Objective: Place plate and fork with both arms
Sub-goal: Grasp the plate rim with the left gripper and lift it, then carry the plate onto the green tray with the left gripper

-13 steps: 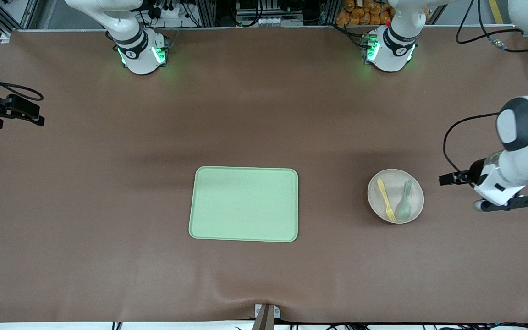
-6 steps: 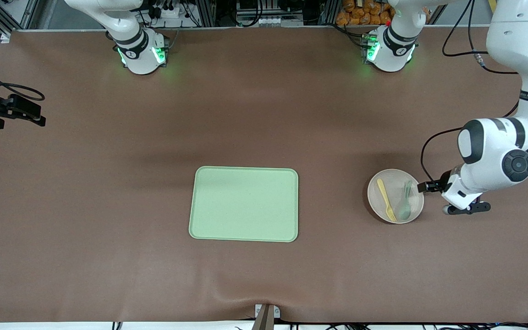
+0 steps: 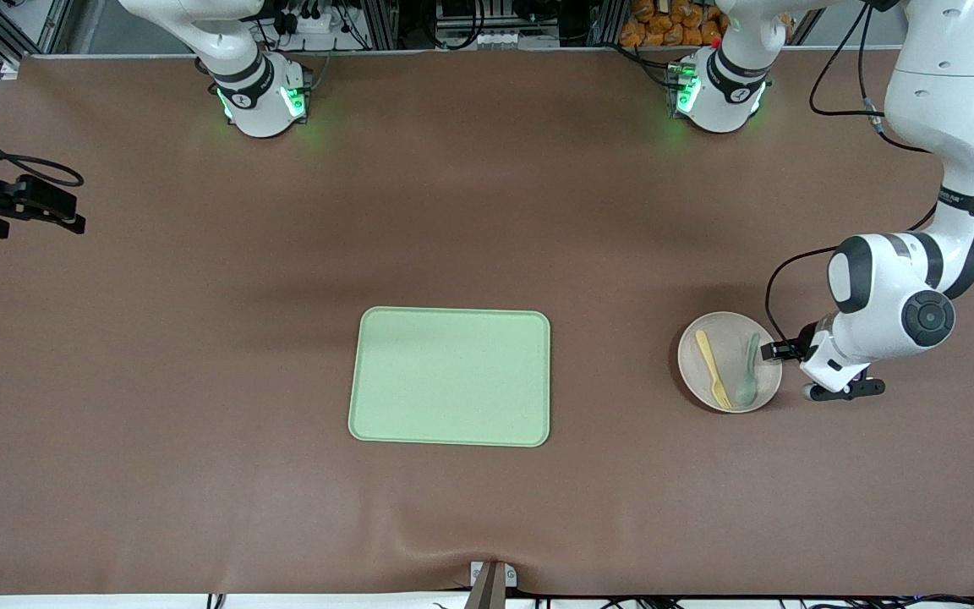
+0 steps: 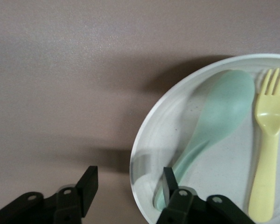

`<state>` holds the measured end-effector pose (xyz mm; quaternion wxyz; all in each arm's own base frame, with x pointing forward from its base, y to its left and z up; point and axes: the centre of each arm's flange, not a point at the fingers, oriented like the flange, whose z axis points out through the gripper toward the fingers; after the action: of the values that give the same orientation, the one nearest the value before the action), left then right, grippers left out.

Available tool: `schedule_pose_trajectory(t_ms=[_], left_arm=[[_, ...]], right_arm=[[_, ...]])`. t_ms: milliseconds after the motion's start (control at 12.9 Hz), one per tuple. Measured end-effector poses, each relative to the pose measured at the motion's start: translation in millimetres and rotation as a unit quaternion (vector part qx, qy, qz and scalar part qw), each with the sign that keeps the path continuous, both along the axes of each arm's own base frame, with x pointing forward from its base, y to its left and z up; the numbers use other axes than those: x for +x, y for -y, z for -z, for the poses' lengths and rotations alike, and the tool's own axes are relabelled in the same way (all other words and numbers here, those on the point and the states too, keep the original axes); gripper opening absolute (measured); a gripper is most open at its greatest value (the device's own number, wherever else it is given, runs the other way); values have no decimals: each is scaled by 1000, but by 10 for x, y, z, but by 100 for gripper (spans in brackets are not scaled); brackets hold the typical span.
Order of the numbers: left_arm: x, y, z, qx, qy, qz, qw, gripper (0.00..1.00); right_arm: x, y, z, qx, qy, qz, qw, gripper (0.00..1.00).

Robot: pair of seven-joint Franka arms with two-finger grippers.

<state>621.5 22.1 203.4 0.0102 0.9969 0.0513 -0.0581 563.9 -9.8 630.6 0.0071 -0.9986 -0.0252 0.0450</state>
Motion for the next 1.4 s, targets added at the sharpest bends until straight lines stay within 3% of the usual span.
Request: schedule_pose_trajectory(t_ms=[78,233,311,544,854,1010,1398], left_arm=[[-2,-1,27,0,-1,0,1000,63],[-3,-1,66,-3,0,-3,1000,44],[-5,0,83,-5,-1,-6,1000,43],[-2,0,84,-16,-1,-20,1000,8],[27,30,24,-39,5,-39,998,6],[93,215,-113,-72,17,-54,996,4],[231,879,-946,-143,70,-50,986,4]], right_arm=[[1,-1,2,0,0,0,1000,100],[2,-5,3,0,0,0,1000,100],[2,-7,4,0,0,-1,1000,100],[2,-8,4,0,-1,-1,1000,100],[2,-9,13,0,-2,-1,1000,100],[3,-9,36,0,-4,-1,1000,100],[2,-10,60,0,-7,-1,1000,100]])
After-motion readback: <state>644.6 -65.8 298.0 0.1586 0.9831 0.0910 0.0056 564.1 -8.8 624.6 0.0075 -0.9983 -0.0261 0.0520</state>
